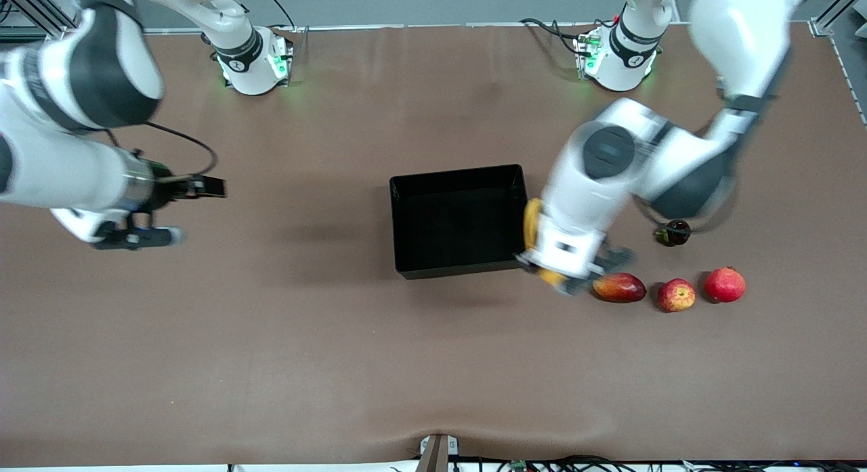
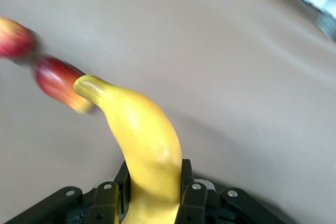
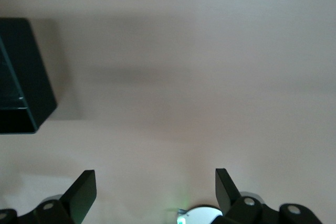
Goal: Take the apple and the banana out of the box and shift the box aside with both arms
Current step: 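Set the banana below the fruits while the right gripper nears the tray, then grip the tray rim with the right gripper while the left gripper withdraws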
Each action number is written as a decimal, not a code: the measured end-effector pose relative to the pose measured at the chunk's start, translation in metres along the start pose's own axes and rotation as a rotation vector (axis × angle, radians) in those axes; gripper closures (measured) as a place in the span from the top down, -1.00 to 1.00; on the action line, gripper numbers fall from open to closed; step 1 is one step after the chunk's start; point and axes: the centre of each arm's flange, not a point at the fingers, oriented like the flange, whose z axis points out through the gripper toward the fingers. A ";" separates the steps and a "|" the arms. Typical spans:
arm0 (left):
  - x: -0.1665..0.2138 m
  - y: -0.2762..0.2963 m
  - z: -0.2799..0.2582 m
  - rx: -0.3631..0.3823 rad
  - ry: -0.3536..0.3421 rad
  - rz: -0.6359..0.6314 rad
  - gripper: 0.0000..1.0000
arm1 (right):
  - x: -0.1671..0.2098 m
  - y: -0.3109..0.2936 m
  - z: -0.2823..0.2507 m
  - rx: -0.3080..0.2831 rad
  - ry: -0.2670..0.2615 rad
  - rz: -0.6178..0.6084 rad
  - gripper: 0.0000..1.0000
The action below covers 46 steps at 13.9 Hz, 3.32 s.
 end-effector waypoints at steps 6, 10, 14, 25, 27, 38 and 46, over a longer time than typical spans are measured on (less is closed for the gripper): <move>0.180 -0.174 0.109 -0.067 0.036 -0.226 -0.21 | 0.018 -0.096 0.077 0.021 0.043 -0.043 1.00; 0.206 -0.205 0.177 -0.101 0.037 -0.295 -0.21 | 0.033 -0.179 0.148 0.008 0.101 -0.016 1.00; 0.220 -0.208 0.208 -0.142 0.010 -0.367 -0.21 | 0.050 -0.204 0.205 -0.002 0.112 -0.026 1.00; 0.221 -0.200 0.253 -0.109 0.032 -0.366 -0.09 | 0.054 -0.244 0.262 0.060 0.111 0.035 0.41; 0.222 -0.198 0.232 -0.076 0.013 -0.311 0.22 | 0.055 -0.244 0.261 0.061 0.111 0.052 -0.02; 0.137 -0.201 -0.125 0.101 -0.110 0.202 1.00 | 0.068 -0.207 0.221 0.058 0.066 0.160 -0.89; 0.047 -0.213 -0.223 0.151 -0.106 0.332 1.00 | 0.071 -0.022 0.147 0.116 0.038 0.188 -0.89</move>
